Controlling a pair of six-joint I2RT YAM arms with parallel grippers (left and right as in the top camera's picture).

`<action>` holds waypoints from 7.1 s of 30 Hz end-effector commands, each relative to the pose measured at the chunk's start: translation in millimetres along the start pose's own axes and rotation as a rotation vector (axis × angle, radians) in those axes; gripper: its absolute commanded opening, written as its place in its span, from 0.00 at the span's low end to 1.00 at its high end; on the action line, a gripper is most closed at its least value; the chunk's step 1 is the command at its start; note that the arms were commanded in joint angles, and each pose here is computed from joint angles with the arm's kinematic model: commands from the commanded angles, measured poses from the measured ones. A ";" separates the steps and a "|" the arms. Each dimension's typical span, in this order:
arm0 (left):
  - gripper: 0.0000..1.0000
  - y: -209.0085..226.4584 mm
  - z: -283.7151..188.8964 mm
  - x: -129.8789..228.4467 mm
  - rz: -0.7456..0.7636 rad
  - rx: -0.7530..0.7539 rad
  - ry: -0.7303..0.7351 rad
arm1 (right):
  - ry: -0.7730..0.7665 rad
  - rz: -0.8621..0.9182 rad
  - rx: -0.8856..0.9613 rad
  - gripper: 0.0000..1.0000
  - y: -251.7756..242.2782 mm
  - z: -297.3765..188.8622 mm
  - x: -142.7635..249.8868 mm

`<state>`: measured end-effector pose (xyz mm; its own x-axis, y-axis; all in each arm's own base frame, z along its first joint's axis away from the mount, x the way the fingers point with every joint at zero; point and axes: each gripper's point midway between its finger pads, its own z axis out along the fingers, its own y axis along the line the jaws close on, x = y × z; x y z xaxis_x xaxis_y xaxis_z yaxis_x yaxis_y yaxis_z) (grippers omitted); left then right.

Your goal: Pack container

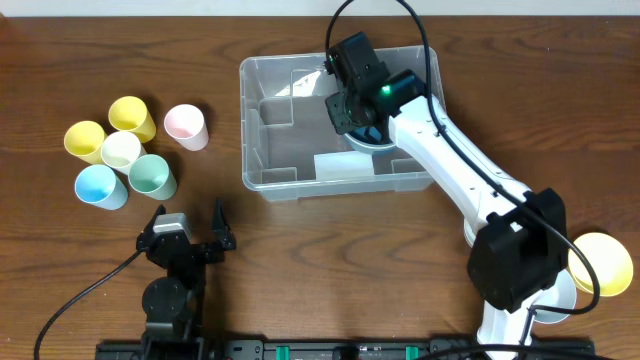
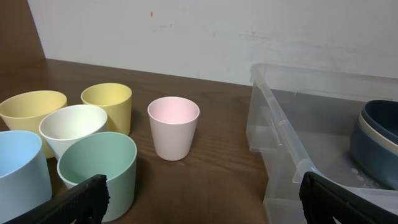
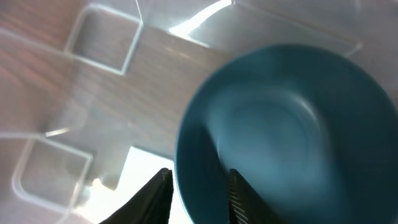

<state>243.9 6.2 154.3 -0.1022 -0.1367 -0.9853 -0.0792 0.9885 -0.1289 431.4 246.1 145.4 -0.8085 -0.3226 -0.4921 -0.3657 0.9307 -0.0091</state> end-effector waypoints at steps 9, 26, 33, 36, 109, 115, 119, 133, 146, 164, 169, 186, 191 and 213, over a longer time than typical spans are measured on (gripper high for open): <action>0.98 3.6 2.2 19.3 0.009 -0.012 0.051 | -0.078 0.125 0.052 0.44 -41.7 -112.7 3.5; 0.98 3.6 2.2 19.3 0.009 -0.012 0.051 | 0.117 0.659 0.282 0.45 -181.6 -224.5 133.2; 0.98 3.6 2.2 19.3 0.009 -0.012 0.051 | 0.218 0.837 0.325 0.46 -203.2 -184.5 188.9; 0.98 3.6 2.2 19.3 0.009 -0.012 0.051 | 0.271 0.901 0.323 0.46 -209.1 -152.1 216.6; 0.98 3.6 2.2 19.3 0.009 -0.012 0.051 | 0.136 1.083 0.199 0.35 -238.8 -42.5 294.2; 0.98 3.6 2.2 19.3 0.009 -0.012 0.051 | 0.075 1.050 0.208 0.36 -248.8 -41.5 282.6; 0.98 3.6 2.2 19.3 0.009 -0.012 0.051 | 0.002 1.031 0.219 0.38 -260.0 -41.4 269.0; 0.98 3.6 2.2 19.3 0.009 -0.012 0.051 | -0.049 1.039 0.247 0.39 -272.5 -48.9 255.1; 0.98 3.6 2.2 19.3 0.009 -0.012 0.051 | 0.099 1.027 0.282 0.43 -267.2 -80.6 260.6; 0.98 3.6 2.2 19.3 0.009 -0.012 0.051 | 0.333 1.155 0.264 0.44 -243.4 -97.1 316.8; 0.98 3.6 2.2 19.3 0.009 -0.012 0.051 | 0.306 1.183 0.282 0.45 -253.3 -97.2 320.3; 0.98 3.6 2.2 19.3 0.009 -0.012 0.051 | 0.305 1.187 0.286 0.41 -248.1 -74.4 339.3; 0.98 3.6 2.2 19.3 0.009 -0.012 0.051 | 0.297 1.198 0.289 0.39 -245.6 -63.8 347.3; 0.98 3.6 2.2 19.3 0.009 -0.012 0.051 | 0.238 1.214 0.302 0.13 -246.1 -43.9 357.1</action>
<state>243.9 6.2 154.4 -0.1018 -0.1367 -0.9854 -0.0792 0.9885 -0.1290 219.2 -107.2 16.8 -0.6412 0.7485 -0.1689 0.7398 0.6615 0.1231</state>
